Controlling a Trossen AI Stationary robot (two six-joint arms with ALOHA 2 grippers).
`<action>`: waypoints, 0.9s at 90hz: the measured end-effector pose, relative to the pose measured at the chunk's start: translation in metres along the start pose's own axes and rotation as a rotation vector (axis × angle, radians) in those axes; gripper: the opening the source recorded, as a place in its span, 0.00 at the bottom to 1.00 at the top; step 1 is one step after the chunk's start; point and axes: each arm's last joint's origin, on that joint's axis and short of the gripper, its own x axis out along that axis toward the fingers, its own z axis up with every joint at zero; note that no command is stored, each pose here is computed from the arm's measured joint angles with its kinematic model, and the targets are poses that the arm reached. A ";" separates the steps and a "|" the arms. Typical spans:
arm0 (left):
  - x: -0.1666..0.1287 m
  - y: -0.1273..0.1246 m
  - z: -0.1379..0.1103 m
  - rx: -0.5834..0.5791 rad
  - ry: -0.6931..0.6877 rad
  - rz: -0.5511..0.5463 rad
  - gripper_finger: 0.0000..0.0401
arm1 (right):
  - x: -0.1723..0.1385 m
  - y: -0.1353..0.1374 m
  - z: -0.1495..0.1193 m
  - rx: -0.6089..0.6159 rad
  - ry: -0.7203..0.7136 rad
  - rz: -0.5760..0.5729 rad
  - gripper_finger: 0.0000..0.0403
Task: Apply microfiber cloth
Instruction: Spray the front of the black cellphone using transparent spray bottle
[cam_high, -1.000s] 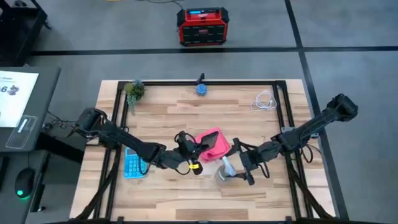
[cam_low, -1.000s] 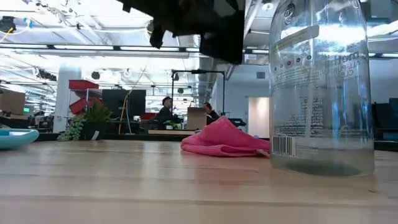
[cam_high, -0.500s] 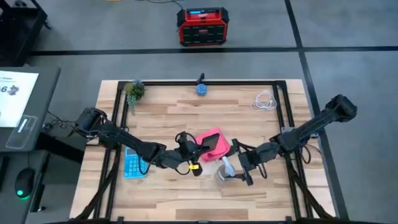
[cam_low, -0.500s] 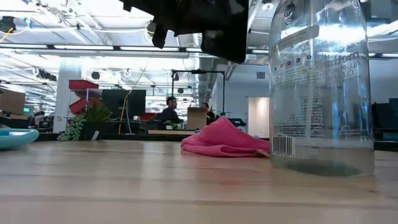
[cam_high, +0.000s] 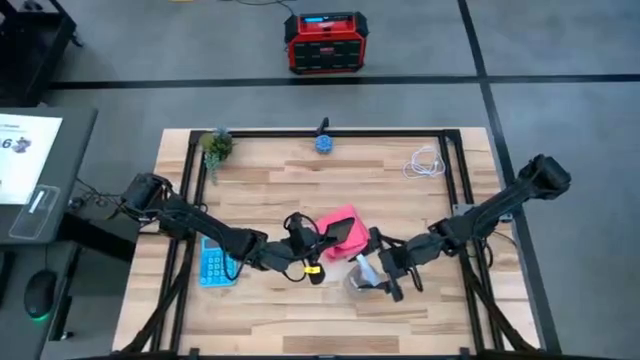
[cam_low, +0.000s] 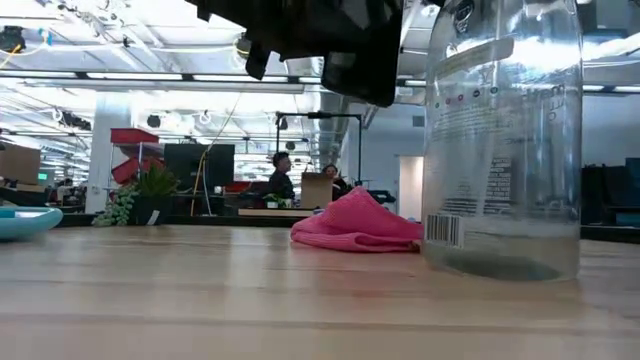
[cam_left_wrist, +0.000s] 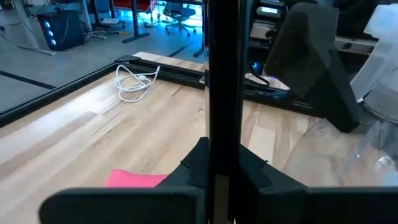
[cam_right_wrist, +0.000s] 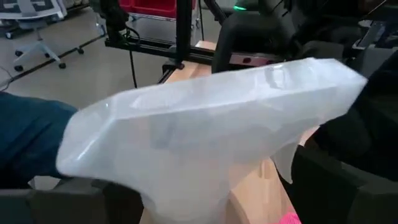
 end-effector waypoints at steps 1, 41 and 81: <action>0.000 0.000 0.000 0.000 0.000 0.000 0.03 | 0.000 0.000 0.000 0.000 0.000 0.000 0.76; 0.000 0.000 0.000 0.003 0.001 0.001 0.03 | 0.000 -0.001 0.001 -0.006 -0.006 -0.041 0.76; -0.002 -0.003 0.001 0.046 -0.018 -0.008 0.03 | -0.001 -0.001 0.000 0.054 0.006 -0.064 0.67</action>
